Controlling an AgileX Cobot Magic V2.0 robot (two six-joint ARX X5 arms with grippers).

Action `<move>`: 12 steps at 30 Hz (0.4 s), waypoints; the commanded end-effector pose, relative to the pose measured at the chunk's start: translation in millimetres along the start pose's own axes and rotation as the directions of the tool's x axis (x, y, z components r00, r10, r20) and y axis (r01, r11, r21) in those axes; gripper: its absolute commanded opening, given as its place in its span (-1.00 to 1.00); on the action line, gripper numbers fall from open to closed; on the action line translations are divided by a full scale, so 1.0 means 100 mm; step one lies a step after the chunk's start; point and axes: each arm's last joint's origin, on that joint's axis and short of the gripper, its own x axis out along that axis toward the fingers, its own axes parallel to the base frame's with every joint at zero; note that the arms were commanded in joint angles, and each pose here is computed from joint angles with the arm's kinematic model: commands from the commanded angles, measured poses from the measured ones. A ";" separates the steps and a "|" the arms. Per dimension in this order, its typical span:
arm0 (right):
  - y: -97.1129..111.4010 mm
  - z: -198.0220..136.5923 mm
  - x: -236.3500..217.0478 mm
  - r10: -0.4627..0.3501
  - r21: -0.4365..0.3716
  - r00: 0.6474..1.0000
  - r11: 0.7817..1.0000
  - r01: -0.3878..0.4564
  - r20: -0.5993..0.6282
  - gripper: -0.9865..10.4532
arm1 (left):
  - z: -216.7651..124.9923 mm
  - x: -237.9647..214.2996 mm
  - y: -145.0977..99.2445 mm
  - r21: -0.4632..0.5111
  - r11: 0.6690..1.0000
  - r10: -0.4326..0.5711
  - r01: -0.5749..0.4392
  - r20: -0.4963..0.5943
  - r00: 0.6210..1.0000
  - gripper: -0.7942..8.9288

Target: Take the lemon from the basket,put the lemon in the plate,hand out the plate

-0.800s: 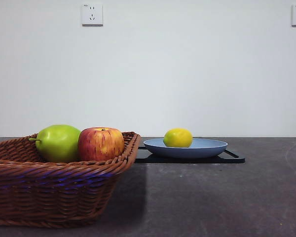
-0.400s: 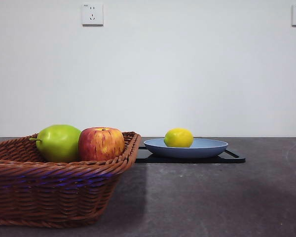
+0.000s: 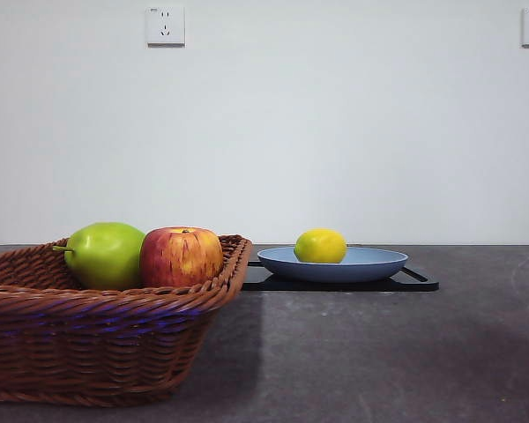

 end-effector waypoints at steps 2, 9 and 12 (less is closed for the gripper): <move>0.00 -0.03 0.01 -0.005 -0.002 1.000 1.000 0.005 0.001 -0.81 | -0.03 0.01 0.00 -0.010 1.000 0.002 -0.002 -0.002 1.000 -0.82; -0.02 -0.04 0.01 -0.081 0.065 0.997 0.995 0.082 -0.016 -0.81 | -0.03 0.01 0.00 -0.010 1.000 0.002 -0.002 -0.001 1.000 -0.82; -0.02 -0.04 0.01 -0.085 0.064 0.996 0.994 0.086 -0.017 -0.81 | -0.03 0.01 0.00 -0.010 1.000 0.002 -0.002 -0.002 1.000 -0.82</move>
